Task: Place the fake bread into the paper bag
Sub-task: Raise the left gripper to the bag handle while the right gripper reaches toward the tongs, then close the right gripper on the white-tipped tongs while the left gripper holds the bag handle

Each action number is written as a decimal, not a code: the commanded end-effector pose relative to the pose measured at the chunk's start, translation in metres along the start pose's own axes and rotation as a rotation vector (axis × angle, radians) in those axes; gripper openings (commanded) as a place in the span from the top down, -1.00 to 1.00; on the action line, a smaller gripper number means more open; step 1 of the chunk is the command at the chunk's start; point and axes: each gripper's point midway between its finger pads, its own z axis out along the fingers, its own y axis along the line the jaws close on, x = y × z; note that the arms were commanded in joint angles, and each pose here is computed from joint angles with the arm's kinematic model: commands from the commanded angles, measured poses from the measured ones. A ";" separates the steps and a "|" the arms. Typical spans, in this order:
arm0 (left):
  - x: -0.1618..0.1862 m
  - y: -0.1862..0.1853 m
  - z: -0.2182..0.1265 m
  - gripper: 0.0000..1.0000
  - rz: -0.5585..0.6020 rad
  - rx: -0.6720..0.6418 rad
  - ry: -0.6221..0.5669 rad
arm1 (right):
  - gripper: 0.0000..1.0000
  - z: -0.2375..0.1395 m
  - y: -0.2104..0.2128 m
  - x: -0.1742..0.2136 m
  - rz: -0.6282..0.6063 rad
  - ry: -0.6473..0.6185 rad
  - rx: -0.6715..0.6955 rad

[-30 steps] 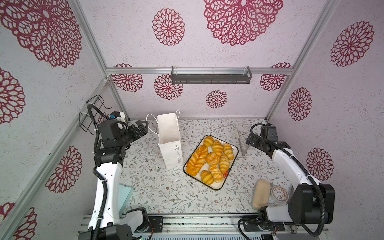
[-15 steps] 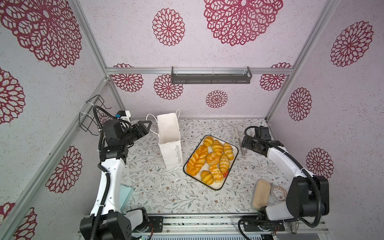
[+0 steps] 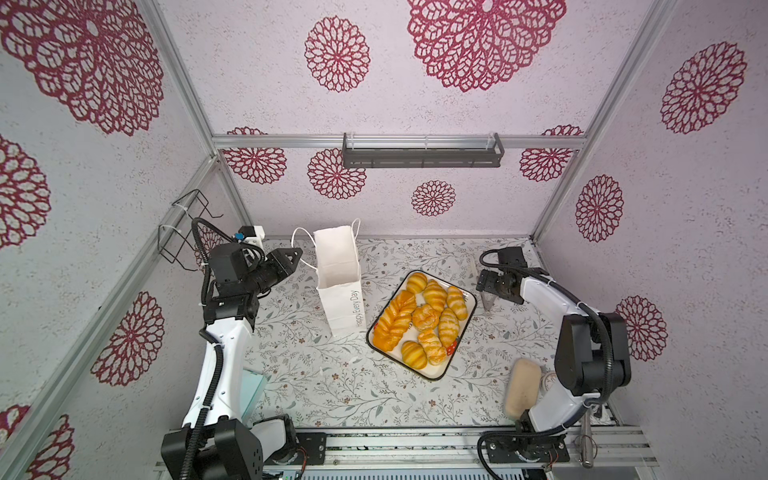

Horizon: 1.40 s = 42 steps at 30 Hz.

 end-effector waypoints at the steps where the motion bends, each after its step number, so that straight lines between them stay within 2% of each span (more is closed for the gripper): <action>1: -0.004 -0.010 -0.005 0.67 0.008 0.039 -0.029 | -0.98 0.006 -0.004 -0.006 -0.041 0.006 0.042; 11: 0.004 -0.006 -0.005 0.98 -0.039 0.057 -0.040 | -0.98 0.039 0.007 -0.002 -0.059 0.044 -0.004; 27: 0.024 0.023 0.006 1.00 -0.203 0.027 -0.095 | -0.98 0.045 0.006 0.000 -0.059 0.069 -0.002; 33: 0.018 0.018 0.001 1.00 -0.147 -0.005 -0.093 | -0.98 0.047 0.007 0.001 -0.070 0.075 -0.008; 42: 0.016 0.010 0.001 0.97 -0.076 -0.020 -0.025 | -0.98 0.060 0.008 0.001 -0.083 0.100 0.006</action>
